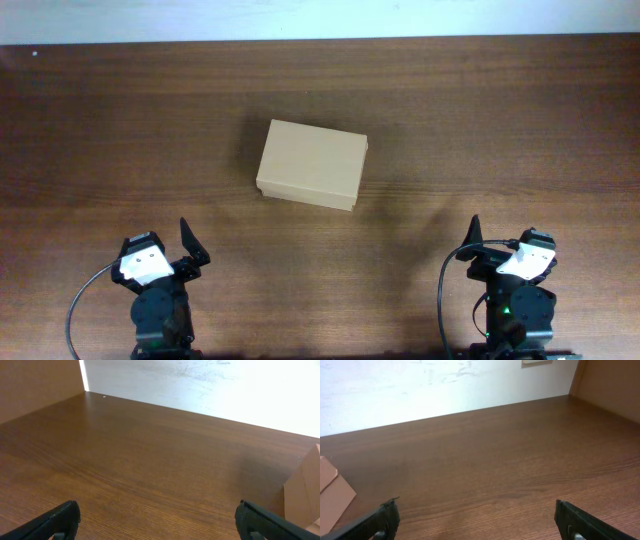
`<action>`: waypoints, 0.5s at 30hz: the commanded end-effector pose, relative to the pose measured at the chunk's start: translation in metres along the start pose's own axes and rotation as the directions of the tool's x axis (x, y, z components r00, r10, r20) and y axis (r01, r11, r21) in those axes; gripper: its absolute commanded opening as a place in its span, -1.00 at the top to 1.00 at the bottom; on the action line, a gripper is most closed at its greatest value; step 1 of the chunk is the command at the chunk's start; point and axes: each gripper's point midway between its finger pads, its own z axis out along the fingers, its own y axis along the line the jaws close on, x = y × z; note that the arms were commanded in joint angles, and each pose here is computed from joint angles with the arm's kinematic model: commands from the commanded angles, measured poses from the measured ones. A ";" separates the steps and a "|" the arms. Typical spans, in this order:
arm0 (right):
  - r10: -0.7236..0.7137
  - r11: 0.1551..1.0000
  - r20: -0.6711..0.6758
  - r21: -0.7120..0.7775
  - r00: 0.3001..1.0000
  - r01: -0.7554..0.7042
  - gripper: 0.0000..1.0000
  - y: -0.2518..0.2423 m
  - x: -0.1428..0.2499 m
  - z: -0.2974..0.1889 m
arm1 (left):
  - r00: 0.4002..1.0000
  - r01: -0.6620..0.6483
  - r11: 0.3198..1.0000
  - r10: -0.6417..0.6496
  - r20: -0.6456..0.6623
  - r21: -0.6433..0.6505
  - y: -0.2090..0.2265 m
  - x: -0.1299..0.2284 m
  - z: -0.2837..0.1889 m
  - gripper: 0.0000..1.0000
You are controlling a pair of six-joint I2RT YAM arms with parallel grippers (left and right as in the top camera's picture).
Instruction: Pack container
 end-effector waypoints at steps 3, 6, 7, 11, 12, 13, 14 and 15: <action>0.011 1.000 0.007 0.019 1.000 -0.011 -0.98 -0.004 0.000 0.000 | 1.000 0.002 1.000 -0.002 0.001 -0.014 0.003 0.000 0.000 -1.00; 0.011 1.000 0.007 0.019 1.000 -0.011 -0.98 -0.004 0.000 0.000 | 1.000 0.002 1.000 -0.002 0.001 -0.014 0.003 0.000 0.000 -1.00; 0.011 1.000 0.007 0.019 1.000 -0.011 -0.98 -0.004 0.000 0.000 | 1.000 0.002 1.000 -0.002 0.001 -0.014 0.003 0.000 0.000 -1.00; 0.011 1.000 0.007 0.019 1.000 -0.011 -0.98 -0.004 0.000 0.000 | 1.000 0.002 1.000 -0.002 0.001 -0.014 0.003 0.000 0.000 -1.00; 0.011 1.000 0.007 0.019 1.000 -0.011 -0.98 -0.004 0.000 0.000 | 1.000 0.002 1.000 -0.002 0.001 -0.014 0.003 0.000 0.000 -0.99; 0.011 1.000 0.007 0.019 1.000 -0.011 -0.98 -0.004 0.000 0.000 | 1.000 0.002 1.000 -0.002 0.001 -0.014 0.003 0.000 0.000 -1.00; 0.011 1.000 0.007 0.019 1.000 -0.011 -0.98 -0.004 0.000 0.000 | 1.000 0.002 1.000 -0.002 0.001 -0.014 0.003 0.000 0.000 -0.99; 0.011 1.000 0.007 0.019 1.000 -0.011 -0.98 -0.004 0.000 0.000 | 1.000 0.002 1.000 -0.002 0.001 -0.014 0.003 0.000 0.000 -1.00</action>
